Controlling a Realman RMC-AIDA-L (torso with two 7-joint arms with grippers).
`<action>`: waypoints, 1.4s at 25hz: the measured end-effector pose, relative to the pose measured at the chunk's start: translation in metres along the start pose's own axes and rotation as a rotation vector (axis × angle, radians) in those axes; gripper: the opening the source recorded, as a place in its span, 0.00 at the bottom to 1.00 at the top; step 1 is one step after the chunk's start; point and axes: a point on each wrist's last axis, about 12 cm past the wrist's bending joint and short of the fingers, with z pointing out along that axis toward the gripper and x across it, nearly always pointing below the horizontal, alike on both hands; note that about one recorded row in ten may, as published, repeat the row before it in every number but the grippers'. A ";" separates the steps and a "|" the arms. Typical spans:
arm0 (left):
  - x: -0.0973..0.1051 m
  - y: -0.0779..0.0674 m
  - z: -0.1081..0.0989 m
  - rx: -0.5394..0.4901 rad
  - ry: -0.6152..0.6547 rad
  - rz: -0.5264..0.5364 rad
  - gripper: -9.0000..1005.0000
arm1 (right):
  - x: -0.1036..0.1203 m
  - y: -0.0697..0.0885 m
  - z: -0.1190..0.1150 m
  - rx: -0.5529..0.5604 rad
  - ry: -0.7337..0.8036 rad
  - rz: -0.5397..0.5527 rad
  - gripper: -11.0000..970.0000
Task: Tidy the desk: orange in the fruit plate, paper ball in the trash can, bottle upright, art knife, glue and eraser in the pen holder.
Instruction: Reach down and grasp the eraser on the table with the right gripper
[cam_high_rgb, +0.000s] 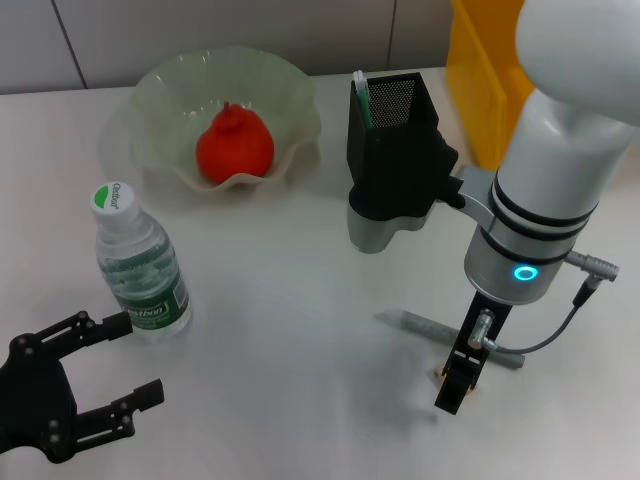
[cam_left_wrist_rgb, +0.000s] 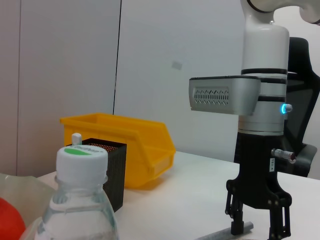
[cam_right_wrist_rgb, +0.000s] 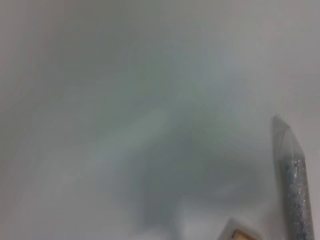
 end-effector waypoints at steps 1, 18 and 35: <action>0.000 0.000 0.000 0.000 0.000 0.001 0.80 | 0.000 0.000 0.000 0.000 0.000 0.000 0.72; -0.001 0.001 0.001 -0.003 0.001 0.003 0.80 | -0.001 0.001 0.004 0.008 0.005 -0.009 0.70; 0.000 0.001 0.000 -0.004 -0.001 0.001 0.80 | -0.004 0.004 0.010 0.030 0.023 -0.025 0.65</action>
